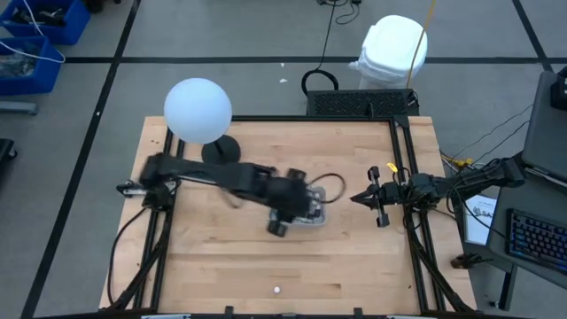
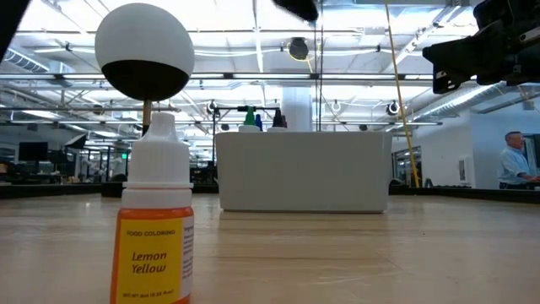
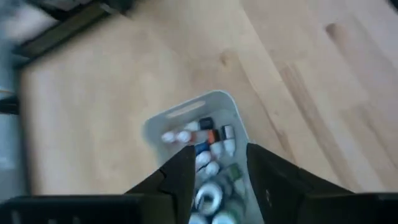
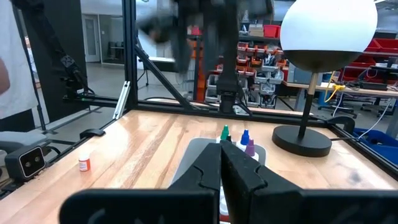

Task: Pick & Place food coloring
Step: Put the small yellow food coloring bottle into the gray bin

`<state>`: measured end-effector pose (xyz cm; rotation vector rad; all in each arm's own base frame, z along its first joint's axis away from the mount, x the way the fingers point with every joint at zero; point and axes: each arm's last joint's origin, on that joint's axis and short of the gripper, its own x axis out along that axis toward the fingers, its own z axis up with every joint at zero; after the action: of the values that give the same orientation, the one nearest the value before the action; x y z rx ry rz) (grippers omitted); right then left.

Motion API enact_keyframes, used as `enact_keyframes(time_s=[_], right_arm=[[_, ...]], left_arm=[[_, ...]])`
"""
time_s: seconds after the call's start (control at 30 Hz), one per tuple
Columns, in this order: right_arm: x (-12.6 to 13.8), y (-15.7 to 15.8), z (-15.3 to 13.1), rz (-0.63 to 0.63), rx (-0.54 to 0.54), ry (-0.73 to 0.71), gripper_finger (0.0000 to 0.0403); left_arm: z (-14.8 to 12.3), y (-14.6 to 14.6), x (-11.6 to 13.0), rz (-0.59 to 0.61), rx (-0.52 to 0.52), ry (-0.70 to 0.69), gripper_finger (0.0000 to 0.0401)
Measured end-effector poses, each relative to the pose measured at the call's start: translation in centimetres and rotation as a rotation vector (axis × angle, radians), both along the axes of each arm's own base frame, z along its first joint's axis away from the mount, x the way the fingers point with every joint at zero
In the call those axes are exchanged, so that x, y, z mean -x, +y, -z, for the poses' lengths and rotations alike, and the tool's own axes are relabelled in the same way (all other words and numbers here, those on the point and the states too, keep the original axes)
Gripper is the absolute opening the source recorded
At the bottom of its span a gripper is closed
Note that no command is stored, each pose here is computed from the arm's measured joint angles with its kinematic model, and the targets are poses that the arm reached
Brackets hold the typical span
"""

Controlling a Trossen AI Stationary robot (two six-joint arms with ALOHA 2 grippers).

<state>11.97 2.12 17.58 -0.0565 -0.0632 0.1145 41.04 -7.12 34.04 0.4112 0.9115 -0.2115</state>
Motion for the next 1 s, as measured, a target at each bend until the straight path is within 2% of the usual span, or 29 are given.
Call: enact_keyframes(time_s=[0.07, 0.17, 0.27, 0.37, 0.5, 0.6, 0.77, 1.0], right_arm=[[0.0, 0.0, 0.0, -0.001, 0.0, 0.0, 0.0], [0.0, 0.0, 0.0, -0.001, 0.0, 0.0, 0.0], [0.0, 0.0, 0.0, -0.001, 0.0, -0.001, 0.0], [0.0, 0.0, 0.0, 0.0, 0.001, -0.001, 0.0], [0.0, 0.0, 0.0, 0.0, 0.0, 0.0, 0.0], [0.0, 0.0, 0.0, 0.0, 0.0, -0.001, 0.0], [0.0, 0.0, 0.0, 0.0, 0.001, -0.002, 0.0], [0.0, 0.0, 0.1, 0.0, 0.006, 0.009, 0.0]], left_arm=[[-3.2, -0.7, 3.0, -0.022, -0.029, -0.055, 0.0126], [-7.1, -0.8, 8.2, -0.072, 0.015, -0.17, 0.0067], [-7.9, -0.5, 12.9, -0.127, 0.066, -0.296, 0.0012], [-5.6, 0.4, 17.0, -0.162, 0.108, -0.37, 0.0013], [-0.1, 1.8, 20.4, -0.239, 0.172, -0.46, 0.0005], [4.1, 2.3, 21.4, -0.242, 0.191, -0.52, 0.0007], [9.0, 2.4, 22.0, -0.187, 0.161, -0.612, 0.0005], [12.6, 2.8, 22.6, -0.096, 0.03, -0.646, 0.0004]])
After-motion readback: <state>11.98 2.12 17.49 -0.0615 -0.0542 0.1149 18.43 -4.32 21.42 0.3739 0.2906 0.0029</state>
